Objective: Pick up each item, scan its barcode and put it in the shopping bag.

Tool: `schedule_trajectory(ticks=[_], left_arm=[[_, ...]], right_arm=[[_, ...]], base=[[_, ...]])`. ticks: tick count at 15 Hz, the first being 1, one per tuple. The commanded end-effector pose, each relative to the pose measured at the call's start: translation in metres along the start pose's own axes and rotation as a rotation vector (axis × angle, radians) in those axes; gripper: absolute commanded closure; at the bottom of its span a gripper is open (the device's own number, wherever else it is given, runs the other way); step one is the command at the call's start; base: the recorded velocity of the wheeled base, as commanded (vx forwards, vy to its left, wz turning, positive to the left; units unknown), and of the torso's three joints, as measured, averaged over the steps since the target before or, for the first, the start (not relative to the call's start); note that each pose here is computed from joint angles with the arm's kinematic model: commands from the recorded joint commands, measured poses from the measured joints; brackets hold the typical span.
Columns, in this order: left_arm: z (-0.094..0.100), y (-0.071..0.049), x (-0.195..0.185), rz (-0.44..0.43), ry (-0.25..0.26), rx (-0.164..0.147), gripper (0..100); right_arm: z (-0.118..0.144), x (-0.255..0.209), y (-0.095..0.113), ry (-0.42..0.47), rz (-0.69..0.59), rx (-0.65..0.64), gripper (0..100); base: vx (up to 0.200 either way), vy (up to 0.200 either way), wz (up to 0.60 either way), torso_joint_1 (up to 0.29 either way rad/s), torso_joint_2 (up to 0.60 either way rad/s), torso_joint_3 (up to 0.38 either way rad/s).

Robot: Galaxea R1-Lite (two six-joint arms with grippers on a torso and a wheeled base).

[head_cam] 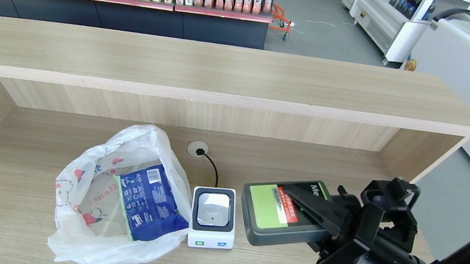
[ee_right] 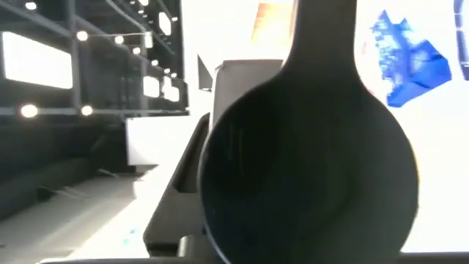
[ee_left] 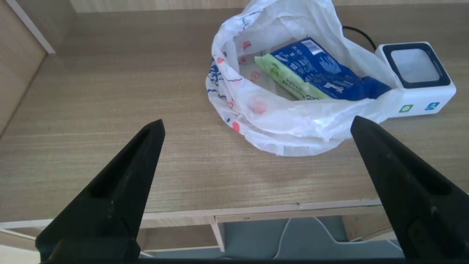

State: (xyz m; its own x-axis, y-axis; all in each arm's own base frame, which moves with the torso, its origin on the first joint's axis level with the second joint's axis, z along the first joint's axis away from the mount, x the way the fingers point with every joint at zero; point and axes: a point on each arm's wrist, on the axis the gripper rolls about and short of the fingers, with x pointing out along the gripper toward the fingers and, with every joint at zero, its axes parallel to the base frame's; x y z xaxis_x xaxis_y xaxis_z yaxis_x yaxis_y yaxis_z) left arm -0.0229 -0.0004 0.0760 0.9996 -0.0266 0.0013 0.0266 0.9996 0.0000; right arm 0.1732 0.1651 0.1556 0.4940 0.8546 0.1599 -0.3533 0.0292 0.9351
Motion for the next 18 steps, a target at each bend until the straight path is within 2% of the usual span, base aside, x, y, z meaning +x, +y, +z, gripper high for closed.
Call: schedule_trajectory(ticks=[1,4,7,8,12,16,18], left_arm=[[0.0,0.0,0.0,0.001,0.0,0.0,0],[0.0,0.0,0.0,0.001,0.0,0.0,0],[0.0,0.0,0.0,0.001,0.0,0.0,0],[0.0,0.0,0.0,-0.001,0.0,0.0,0],[0.0,0.0,0.0,0.001,0.0,0.0,0],[0.0,0.0,0.0,0.001,0.0,0.0,0],[0.0,0.0,0.0,0.001,0.0,0.0,0]], right_arm=[[-0.001,-0.004,0.0,0.001,-0.006,-0.045,100],[0.002,-0.005,0.011,0.032,0.049,-0.264,100],[0.012,-0.009,0.01,0.009,-0.004,-0.386,100],[0.013,-0.01,0.009,0.007,-0.01,-0.405,100],[0.02,-0.023,-0.007,-0.005,-0.109,-0.624,100],[0.038,-0.036,-0.017,-0.068,-0.195,-0.619,100],[0.043,-0.038,-0.021,-0.072,-0.211,-0.588,100]], base=[[0.0,0.0,0.0,0.0,0.0,0.0],[0.0,0.0,0.0,0.0,0.0,0.0],[0.0,0.0,0.0,0.0,0.0,0.0],[0.0,0.0,0.0,0.0,0.0,0.0],[0.0,0.0,0.0,0.0,0.0,0.0],[0.0,0.0,0.0,0.0,0.0,0.0],[0.0,0.0,0.0,0.0,0.0,0.0]])
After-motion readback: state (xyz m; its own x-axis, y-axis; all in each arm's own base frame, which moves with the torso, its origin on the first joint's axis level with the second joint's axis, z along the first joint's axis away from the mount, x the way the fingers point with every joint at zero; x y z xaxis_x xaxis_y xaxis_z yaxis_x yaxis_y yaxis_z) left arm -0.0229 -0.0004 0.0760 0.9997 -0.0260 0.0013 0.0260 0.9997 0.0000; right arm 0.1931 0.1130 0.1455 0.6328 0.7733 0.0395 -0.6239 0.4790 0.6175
